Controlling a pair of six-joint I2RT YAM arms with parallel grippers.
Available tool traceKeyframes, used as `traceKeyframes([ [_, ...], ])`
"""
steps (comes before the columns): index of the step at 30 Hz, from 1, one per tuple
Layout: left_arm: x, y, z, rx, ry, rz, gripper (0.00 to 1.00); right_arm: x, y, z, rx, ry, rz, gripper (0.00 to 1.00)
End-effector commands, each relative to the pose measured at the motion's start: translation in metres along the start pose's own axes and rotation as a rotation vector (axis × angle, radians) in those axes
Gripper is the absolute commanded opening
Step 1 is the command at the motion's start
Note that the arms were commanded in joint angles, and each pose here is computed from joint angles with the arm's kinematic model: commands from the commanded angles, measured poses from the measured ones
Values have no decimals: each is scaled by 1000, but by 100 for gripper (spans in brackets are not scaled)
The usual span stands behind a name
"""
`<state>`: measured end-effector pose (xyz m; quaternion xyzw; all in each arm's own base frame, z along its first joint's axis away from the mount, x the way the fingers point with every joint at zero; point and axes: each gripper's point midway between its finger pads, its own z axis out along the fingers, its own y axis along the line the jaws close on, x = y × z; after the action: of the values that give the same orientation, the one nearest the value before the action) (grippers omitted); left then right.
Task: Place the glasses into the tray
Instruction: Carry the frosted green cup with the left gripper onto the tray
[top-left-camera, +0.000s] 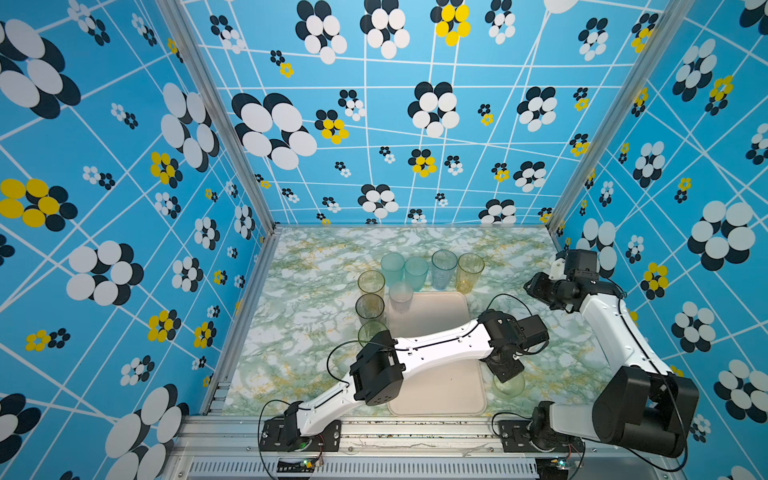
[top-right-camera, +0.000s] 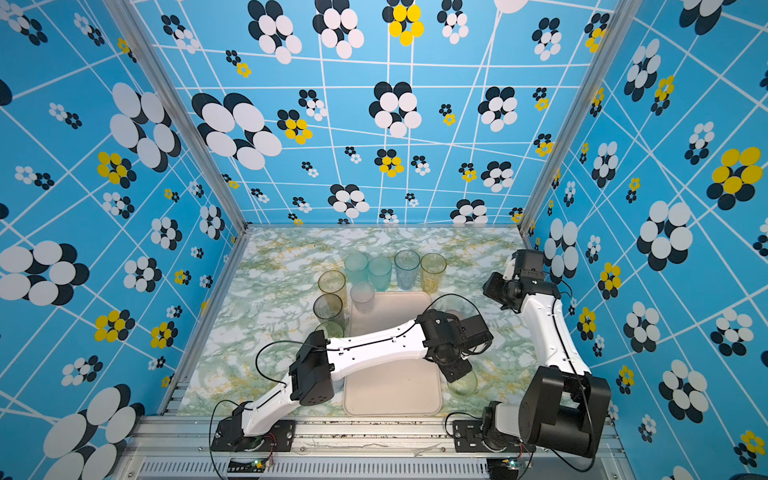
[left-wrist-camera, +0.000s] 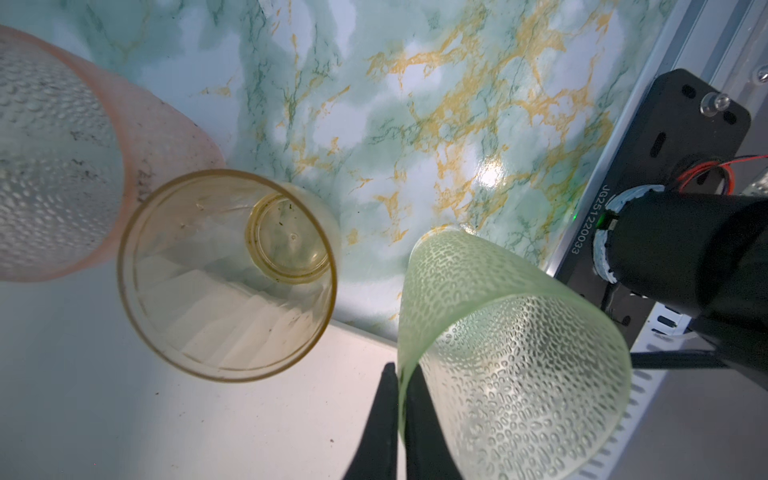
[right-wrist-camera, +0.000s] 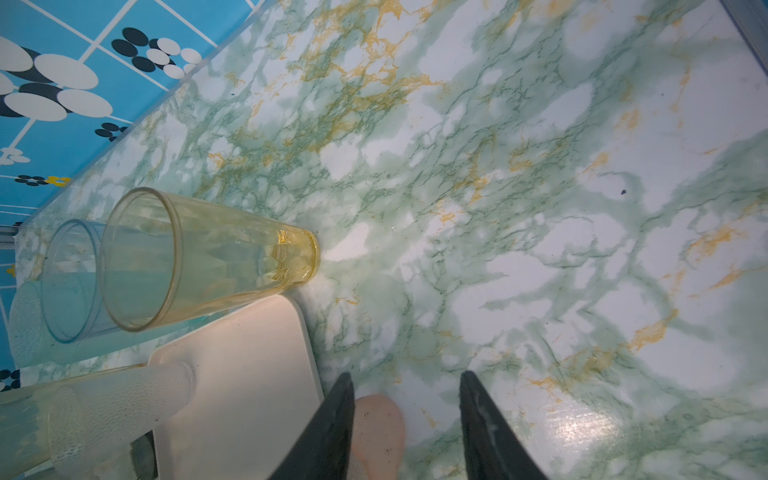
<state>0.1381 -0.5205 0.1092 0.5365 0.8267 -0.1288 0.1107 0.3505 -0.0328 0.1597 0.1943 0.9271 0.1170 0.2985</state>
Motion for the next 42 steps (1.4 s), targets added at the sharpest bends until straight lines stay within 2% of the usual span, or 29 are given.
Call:
traceKeyframes([
  [1, -1, 5, -35, -34, -44, 40, 0, 1, 0, -5, -9, -13, -10, 44],
  [12, 8, 18, -89, -73, -123, 40, 0, 2, 0, -7, -10, -16, -12, 44],
  [15, 13, 39, -102, -106, -131, 6, 0, 2, 1, -8, -14, -16, -14, 44],
  [23, 35, 128, -130, -251, -113, -104, 0, 3, 2, -10, -19, -15, -17, 44],
  [32, 43, 200, -120, -313, -76, -166, 0, 8, 12, -10, -71, 17, -23, 44],
  [42, 49, 243, -98, -283, -33, -208, 0, 13, 17, -25, -49, 12, -54, 44],
])
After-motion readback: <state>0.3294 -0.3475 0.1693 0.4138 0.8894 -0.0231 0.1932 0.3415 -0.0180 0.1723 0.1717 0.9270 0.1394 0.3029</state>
